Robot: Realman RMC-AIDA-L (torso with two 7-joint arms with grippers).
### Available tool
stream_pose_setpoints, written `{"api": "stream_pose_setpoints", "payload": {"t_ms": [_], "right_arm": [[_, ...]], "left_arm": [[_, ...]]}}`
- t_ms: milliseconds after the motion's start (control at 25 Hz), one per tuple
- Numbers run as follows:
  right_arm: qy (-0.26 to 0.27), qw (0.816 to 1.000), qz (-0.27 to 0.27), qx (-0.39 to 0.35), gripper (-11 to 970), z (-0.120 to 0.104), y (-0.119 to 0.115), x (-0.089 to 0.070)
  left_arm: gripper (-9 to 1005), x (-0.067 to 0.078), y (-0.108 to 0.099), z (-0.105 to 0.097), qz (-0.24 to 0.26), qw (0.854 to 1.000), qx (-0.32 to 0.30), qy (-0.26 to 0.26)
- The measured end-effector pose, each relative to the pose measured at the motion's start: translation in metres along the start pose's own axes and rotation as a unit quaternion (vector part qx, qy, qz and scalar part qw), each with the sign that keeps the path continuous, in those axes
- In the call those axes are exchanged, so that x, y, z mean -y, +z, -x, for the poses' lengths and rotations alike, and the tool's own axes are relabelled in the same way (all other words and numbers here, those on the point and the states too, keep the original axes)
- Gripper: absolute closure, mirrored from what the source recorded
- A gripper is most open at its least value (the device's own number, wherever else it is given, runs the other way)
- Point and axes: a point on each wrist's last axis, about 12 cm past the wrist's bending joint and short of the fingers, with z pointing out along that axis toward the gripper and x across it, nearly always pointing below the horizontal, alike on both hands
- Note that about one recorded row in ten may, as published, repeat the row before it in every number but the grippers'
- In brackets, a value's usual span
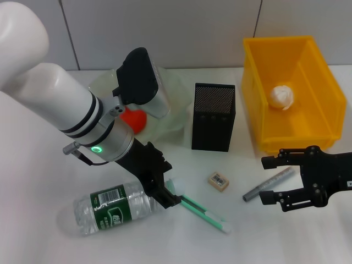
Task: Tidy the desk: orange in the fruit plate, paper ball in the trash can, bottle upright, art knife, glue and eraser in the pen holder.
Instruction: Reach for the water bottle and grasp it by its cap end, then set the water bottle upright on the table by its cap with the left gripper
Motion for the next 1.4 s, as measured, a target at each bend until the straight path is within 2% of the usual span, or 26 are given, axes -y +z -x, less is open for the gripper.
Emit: {"api": "stream_pose_setpoints", "payload": {"t_ms": [640, 880, 1080, 1320, 1360, 1400], "right_arm": [[-0.002, 1.000, -0.002, 0.000, 124, 0.002, -0.001, 0.001], [-0.005, 1.000, -0.001, 0.000, 125, 0.003, -0.001, 0.002], [-0.006, 1.000, -0.002, -0.001, 125, 0.004, -0.001, 0.003], [-0.005, 1.000, -0.001, -0.001, 125, 0.005, -0.001, 0.003], [-0.004, 1.000, -0.001, -0.001, 125, 0.005, -0.001, 0.003], [-0.004, 1.000, -0.001, -0.001, 125, 0.005, -0.001, 0.003]], "left_arm": [[212, 0.001, 0.008, 0.004, 0.016, 1.000, -0.008, 0.017], [430, 0.000, 0.007, 0.006, 0.018, 1.000, -0.010, 0.020], [563, -0.002, -0.007, 0.008, 0.028, 0.999, 0.019, 0.013], [562, -0.005, -0.027, 0.003, 0.027, 0.998, 0.060, -0.008], [562, -0.007, -0.040, -0.003, 0.025, 0.996, 0.079, -0.021], [562, -0.007, -0.040, -0.003, 0.025, 0.996, 0.079, -0.021]]}}
